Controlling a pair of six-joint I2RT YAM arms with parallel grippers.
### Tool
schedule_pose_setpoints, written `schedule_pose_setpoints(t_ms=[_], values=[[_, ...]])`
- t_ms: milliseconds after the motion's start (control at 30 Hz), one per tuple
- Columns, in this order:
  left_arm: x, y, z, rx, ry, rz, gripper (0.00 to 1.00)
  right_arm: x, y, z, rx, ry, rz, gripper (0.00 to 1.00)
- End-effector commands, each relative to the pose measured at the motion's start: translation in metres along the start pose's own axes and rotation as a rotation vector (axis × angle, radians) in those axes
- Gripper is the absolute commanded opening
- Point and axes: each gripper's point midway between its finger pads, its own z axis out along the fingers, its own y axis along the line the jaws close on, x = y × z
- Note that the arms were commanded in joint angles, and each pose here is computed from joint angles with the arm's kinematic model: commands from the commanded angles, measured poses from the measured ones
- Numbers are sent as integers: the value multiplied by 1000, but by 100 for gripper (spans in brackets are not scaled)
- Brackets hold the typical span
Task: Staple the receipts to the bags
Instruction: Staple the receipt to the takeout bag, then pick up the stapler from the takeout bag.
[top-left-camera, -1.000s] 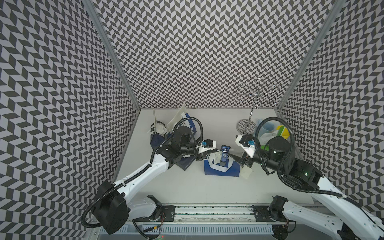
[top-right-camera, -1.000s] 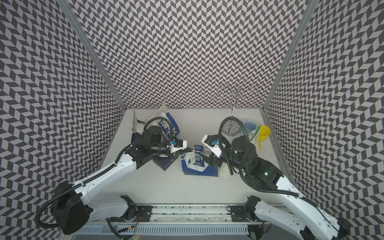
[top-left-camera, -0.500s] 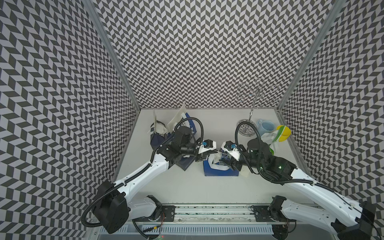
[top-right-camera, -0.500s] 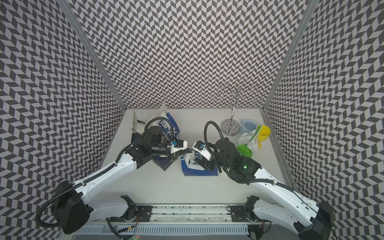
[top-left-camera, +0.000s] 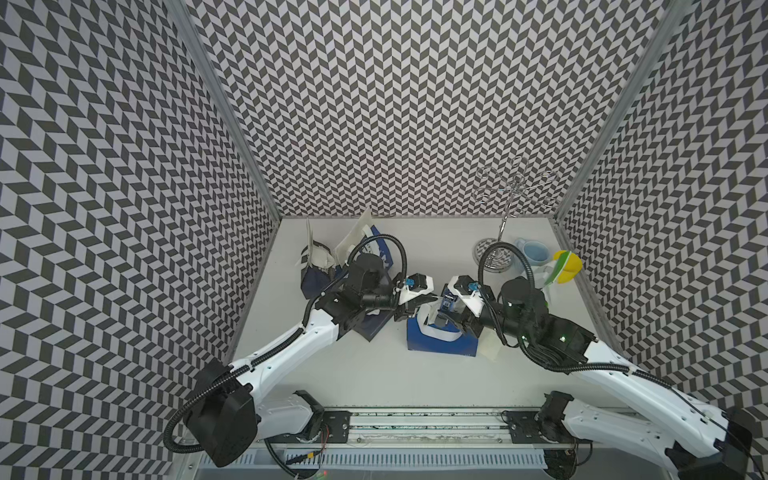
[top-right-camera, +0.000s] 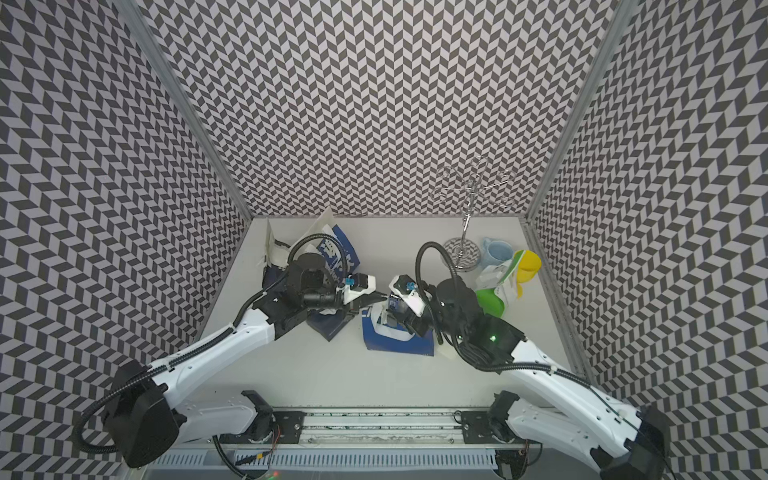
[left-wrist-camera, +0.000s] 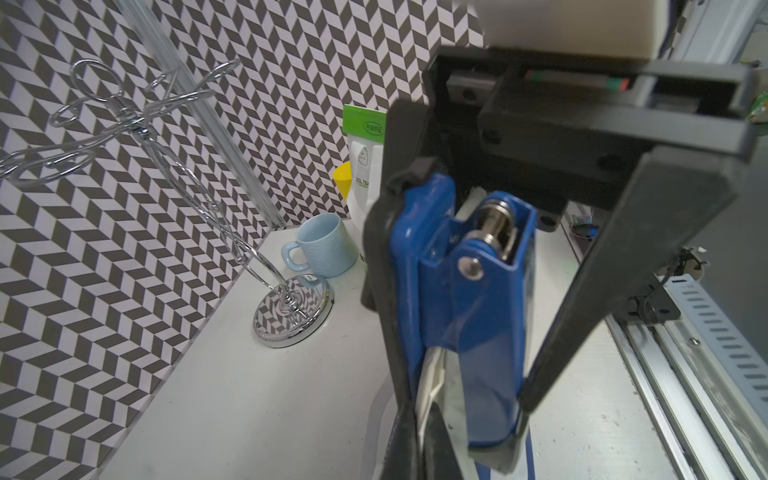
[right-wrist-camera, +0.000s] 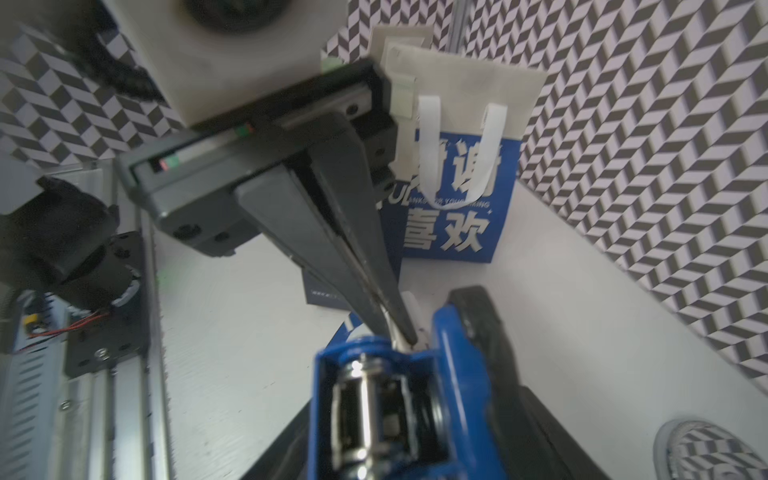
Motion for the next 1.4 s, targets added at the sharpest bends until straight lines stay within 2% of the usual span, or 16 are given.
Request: schedule_pose_setpoints(t_ms=[0, 100, 167, 233, 333, 433, 633, 767, 833, 967, 1067, 1233, 1367], values=[[-51, 33, -11, -211, -185, -14, 0, -60, -53, -37, 303, -256, 40, 76], [-47, 58, -12, -332, -163, -87, 0, -64, -84, -63, 504, -301, 82, 76], [-45, 73, -12, -395, -144, -137, 0, -61, -88, -72, 538, -312, 88, 76], [-43, 81, -10, -415, -119, -161, 0, -54, -80, -69, 493, -294, 84, 74], [-47, 81, -5, -394, -115, -179, 0, -43, -58, -55, 352, -256, 106, 70], [-50, 76, 0, -369, -123, -166, 0, -29, -36, -39, 218, -236, 194, 66], [-54, 62, 9, -330, -125, -133, 0, -11, -42, -18, 252, -293, 369, 68], [-57, 53, 12, -302, -130, -131, 0, -10, -49, 0, 281, -294, 386, 67], [-58, 48, 13, -287, -132, -130, 0, -13, -56, 6, 315, -285, 389, 62], [-56, 42, 15, -272, -122, -129, 0, -18, -68, 12, 376, -260, 394, 37], [-53, 46, 12, -311, -113, -141, 0, -25, -75, 7, 407, -273, 396, 21], [-37, 67, 3, -457, -68, -173, 0, -67, -84, -28, 410, -405, 406, 12], [-29, 75, -1, -517, -44, -182, 0, -92, -105, -71, 522, -535, 425, 11]])
